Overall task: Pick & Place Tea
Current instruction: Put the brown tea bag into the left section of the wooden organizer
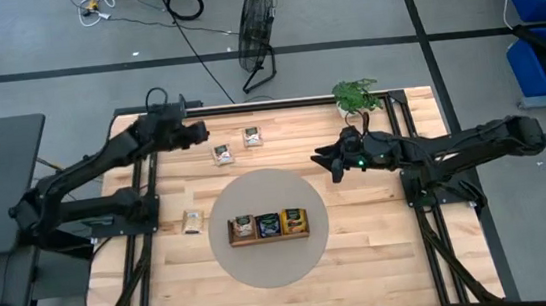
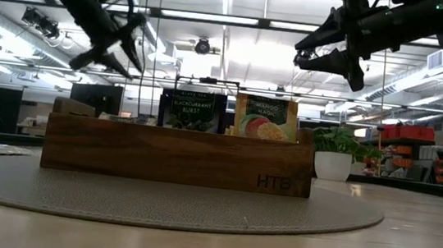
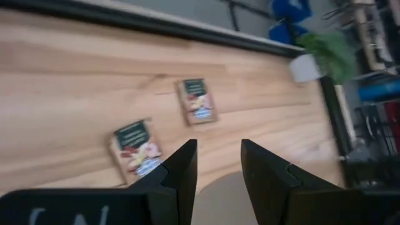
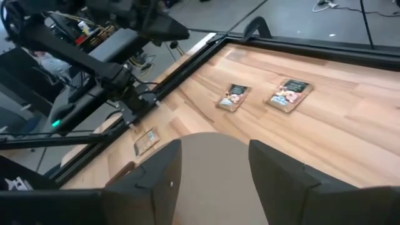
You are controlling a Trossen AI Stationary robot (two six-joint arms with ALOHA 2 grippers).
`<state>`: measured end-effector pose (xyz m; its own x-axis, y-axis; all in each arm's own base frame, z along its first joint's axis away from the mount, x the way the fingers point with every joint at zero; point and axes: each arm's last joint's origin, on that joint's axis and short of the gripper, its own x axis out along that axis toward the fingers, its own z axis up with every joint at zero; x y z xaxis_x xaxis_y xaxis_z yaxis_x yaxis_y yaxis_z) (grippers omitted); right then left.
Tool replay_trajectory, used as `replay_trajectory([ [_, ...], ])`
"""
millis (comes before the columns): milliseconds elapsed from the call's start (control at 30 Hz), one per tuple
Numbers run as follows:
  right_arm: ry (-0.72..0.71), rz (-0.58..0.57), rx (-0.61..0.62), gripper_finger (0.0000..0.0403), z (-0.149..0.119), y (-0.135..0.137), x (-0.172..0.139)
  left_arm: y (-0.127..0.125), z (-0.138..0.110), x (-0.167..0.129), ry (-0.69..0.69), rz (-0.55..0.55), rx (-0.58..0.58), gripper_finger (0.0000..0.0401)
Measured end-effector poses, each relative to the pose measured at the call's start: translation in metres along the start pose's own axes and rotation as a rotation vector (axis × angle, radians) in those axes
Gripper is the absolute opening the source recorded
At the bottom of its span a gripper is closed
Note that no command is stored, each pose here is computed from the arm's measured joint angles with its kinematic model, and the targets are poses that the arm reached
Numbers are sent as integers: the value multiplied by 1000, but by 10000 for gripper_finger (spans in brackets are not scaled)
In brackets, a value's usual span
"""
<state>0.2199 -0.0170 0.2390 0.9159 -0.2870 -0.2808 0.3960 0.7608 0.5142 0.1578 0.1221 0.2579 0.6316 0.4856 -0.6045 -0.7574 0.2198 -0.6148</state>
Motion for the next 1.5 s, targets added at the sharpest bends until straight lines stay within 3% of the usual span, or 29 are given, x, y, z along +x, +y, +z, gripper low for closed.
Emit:
replay_trajectory([
  [167,5,-6,0,194,0,-2,0,17,10,28,109,37,-66,126],
  [367,21,-18,4,194,-1,-3,0,33,19,57,120,96,-72,126],
  [733,56,-14,-2,194,-4,-4,0,61,7,105,304,209,-66,126],
  [1233,61,-20,-1,194,-4,-4,0,76,0,120,322,320,-23,126],
  [1500,61,-20,-1,194,-4,-4,0,80,-6,130,388,298,-42,126],
])
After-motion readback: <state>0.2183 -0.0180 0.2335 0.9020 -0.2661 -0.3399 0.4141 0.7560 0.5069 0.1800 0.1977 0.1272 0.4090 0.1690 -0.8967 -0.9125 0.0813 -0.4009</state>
